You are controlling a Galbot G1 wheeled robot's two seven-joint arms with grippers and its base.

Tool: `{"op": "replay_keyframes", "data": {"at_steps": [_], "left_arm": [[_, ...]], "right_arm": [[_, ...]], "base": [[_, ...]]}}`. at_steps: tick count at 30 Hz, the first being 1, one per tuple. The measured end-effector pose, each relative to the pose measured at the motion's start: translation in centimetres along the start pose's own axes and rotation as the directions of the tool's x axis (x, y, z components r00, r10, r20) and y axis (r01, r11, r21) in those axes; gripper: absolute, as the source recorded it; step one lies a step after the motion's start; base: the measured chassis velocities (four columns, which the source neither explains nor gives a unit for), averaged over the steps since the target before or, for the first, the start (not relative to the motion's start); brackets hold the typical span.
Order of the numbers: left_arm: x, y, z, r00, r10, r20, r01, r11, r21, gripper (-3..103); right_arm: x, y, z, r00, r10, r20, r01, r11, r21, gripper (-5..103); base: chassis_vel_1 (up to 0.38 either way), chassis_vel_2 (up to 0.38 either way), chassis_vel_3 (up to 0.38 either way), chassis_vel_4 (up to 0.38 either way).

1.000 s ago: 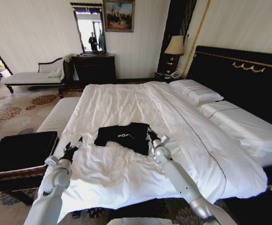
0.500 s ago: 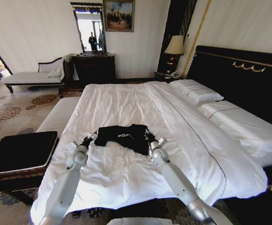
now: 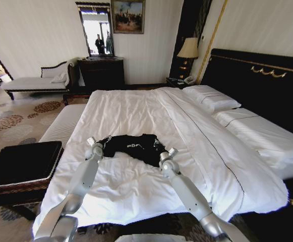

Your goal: Fold the clothes on the bed and place them into the basket.

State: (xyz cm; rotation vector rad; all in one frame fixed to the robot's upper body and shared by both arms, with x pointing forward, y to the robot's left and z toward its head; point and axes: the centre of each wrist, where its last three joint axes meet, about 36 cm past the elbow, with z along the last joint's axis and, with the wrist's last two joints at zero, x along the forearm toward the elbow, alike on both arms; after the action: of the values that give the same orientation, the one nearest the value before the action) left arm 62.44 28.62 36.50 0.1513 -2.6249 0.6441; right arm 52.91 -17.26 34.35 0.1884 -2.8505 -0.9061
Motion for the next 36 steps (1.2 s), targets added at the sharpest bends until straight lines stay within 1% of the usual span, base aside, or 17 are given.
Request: {"op": "replay_keyframes", "data": {"at_steps": [2,3,4,5,7,8,11,14,16,17,18,20,24,31,33,34,36], "left_arm": [[-0.4,-0.5,0.4,1.000,0.008,-0.004,-0.008,1.000,0.006,85],[-0.4,-0.5,0.4,1.000,0.008,-0.004,-0.008,1.000,0.006,85],[-0.4,-0.8,0.5,1.000,0.015,-0.003,-0.015,1.000,0.009,80],[-0.5,-0.8,0.5,1.000,0.017,-0.003,-0.017,1.000,0.009,80],[-0.5,-0.9,0.6,1.000,0.022,-0.003,-0.022,1.000,0.002,69],[-0.5,-0.9,0.6,1.000,0.022,-0.003,-0.022,1.000,0.002,69],[-0.4,-1.0,0.7,1.000,0.024,0.000,-0.024,1.000,-0.005,53],[-0.3,-1.0,0.7,1.000,0.026,0.003,-0.026,1.000,-0.008,47],[-0.2,-0.7,0.6,1.000,0.026,0.009,-0.026,1.000,-0.012,36],[-0.2,-0.6,0.5,1.000,0.026,0.012,-0.026,1.000,-0.012,36],[0.0,-0.4,0.4,1.000,0.025,0.017,-0.025,1.000,-0.014,26],[0.1,-0.3,0.3,0.999,0.026,0.020,-0.026,1.000,-0.015,26],[0.4,0.5,0.3,0.999,0.035,0.024,-0.034,0.999,-0.022,4],[0.8,0.9,0.5,0.999,0.041,0.025,-0.041,0.999,-0.024,0],[1.3,0.9,0.2,0.997,0.058,0.046,-0.057,0.998,-0.013,0],[2.0,0.9,-0.6,0.994,0.078,0.074,-0.079,0.997,0.001,0],[2.5,0.9,-1.1,0.992,0.089,0.087,-0.090,0.996,0.008,0]], "right_arm": [[-0.1,0.1,0.0,1.000,0.000,-0.002,0.000,1.000,0.001,0],[-0.1,0.1,0.0,1.000,0.000,-0.002,0.000,1.000,0.001,0],[-0.2,0.1,0.1,1.000,0.000,-0.003,0.000,1.000,0.000,0],[-0.2,0.1,0.1,1.000,0.000,-0.003,0.000,1.000,0.000,0],[-0.2,0.1,0.2,1.000,0.003,-0.006,-0.003,1.000,0.000,0],[-0.2,0.1,0.2,1.000,0.003,-0.006,-0.003,1.000,0.000,0],[-0.3,0.1,0.4,1.000,0.003,-0.010,-0.003,1.000,0.005,0],[-0.4,0.2,0.4,1.000,0.002,-0.011,-0.002,1.000,0.009,0],[-0.6,0.3,0.3,1.000,0.000,-0.009,0.001,1.000,0.012,0],[-0.6,0.3,0.3,1.000,-0.001,-0.010,0.001,1.000,0.012,0],[-0.6,0.3,0.3,1.000,-0.002,-0.010,0.002,1.000,0.014,0],[-0.6,0.4,0.4,1.000,-0.002,-0.010,0.003,1.000,0.016,0],[-0.5,0.4,0.5,1.000,-0.007,-0.010,0.007,1.000,0.023,0],[-0.3,0.5,0.2,1.000,-0.015,-0.005,0.015,1.000,0.028,0],[-0.1,0.5,0.0,1.000,-0.023,0.011,0.023,1.000,0.022,0],[0.2,0.5,-0.6,0.998,-0.046,0.040,0.046,0.999,0.013,0],[0.3,0.6,-0.8,0.997,-0.058,0.051,0.058,0.998,0.008,0]], "base": [[0.000,0.000,0.000,0.000],[0.000,0.000,0.000,0.000],[0.000,0.000,0.000,0.000],[0.000,0.000,0.000,0.000],[0.000,0.000,0.000,0.000],[0.000,0.000,0.000,0.000],[0.000,0.000,0.000,0.000],[0.000,0.000,0.000,0.000],[0.000,0.000,0.000,0.000],[0.000,0.000,0.000,0.000],[0.000,0.000,0.000,0.000],[0.000,0.000,0.000,0.000],[0.000,0.000,0.000,0.000],[0.000,0.000,0.000,0.000],[0.000,0.000,0.000,0.000],[0.000,0.000,0.000,0.000],[0.000,0.000,0.000,0.000]]}}
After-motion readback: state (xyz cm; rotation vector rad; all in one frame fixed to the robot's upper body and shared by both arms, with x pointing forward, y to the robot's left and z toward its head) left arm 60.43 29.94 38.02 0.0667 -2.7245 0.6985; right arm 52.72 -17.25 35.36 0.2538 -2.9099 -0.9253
